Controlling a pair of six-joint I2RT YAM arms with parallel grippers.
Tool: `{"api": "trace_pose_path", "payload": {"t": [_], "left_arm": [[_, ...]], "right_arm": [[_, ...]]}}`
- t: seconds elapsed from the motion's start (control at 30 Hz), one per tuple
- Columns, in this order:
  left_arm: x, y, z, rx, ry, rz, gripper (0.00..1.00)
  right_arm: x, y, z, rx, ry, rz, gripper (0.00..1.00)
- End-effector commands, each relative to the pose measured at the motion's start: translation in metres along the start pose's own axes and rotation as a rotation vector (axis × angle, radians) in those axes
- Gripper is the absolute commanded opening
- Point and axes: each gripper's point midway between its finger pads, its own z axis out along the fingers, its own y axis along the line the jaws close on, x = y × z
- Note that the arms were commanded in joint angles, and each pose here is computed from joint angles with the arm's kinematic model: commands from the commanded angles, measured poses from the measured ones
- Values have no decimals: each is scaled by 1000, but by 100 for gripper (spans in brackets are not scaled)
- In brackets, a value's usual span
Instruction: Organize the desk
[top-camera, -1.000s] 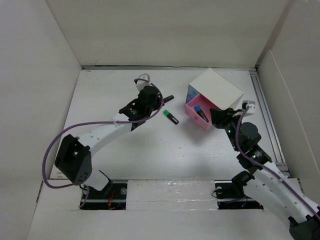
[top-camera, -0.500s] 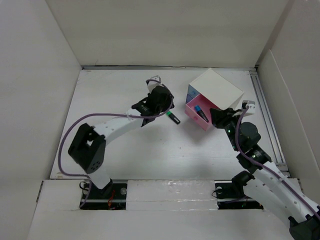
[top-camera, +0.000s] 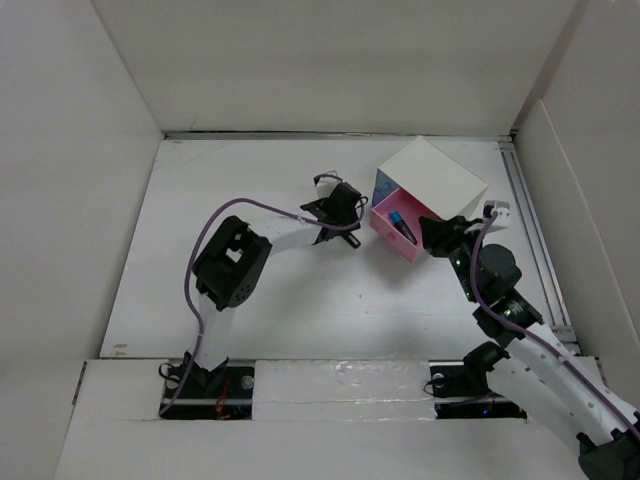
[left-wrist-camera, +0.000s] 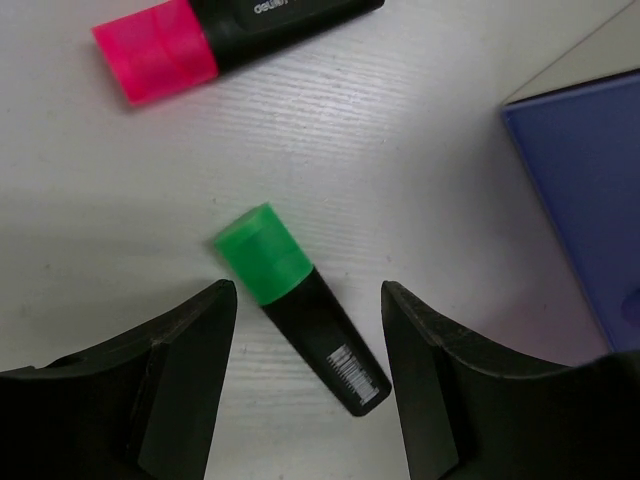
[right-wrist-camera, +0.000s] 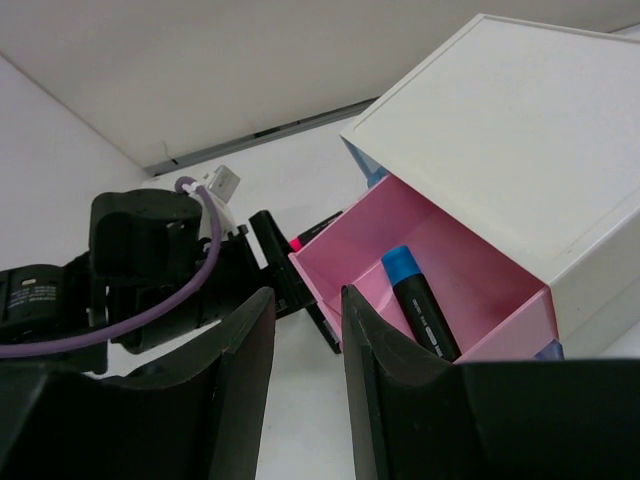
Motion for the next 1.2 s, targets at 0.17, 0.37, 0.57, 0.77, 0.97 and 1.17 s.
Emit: {"api": "trace_pose_path", "payload": {"t": [0.17,0.37,0.57,0.77,0.97,1.17], "left_arm": [[-1,-8,17,-55,-13,7,55],[8,22,25,-174,-11,94,45],[16,66,16,-311,-8,222,33],[14,77,3,-315,-18,256,33],[15,68,-3,-256,7,257,42],[30,74,3,-279,33,277,37]], "right_arm": [[-18,15,-2,-52,-50,28,39],[-21,14,-5,-47,-63,34,39],[-23,13,-6,-42,-69,40,39],[-24,13,-6,-42,-71,41,39],[-22,13,-5,-39,-64,38,39],[-23,12,-5,-39,-67,38,39]]}}
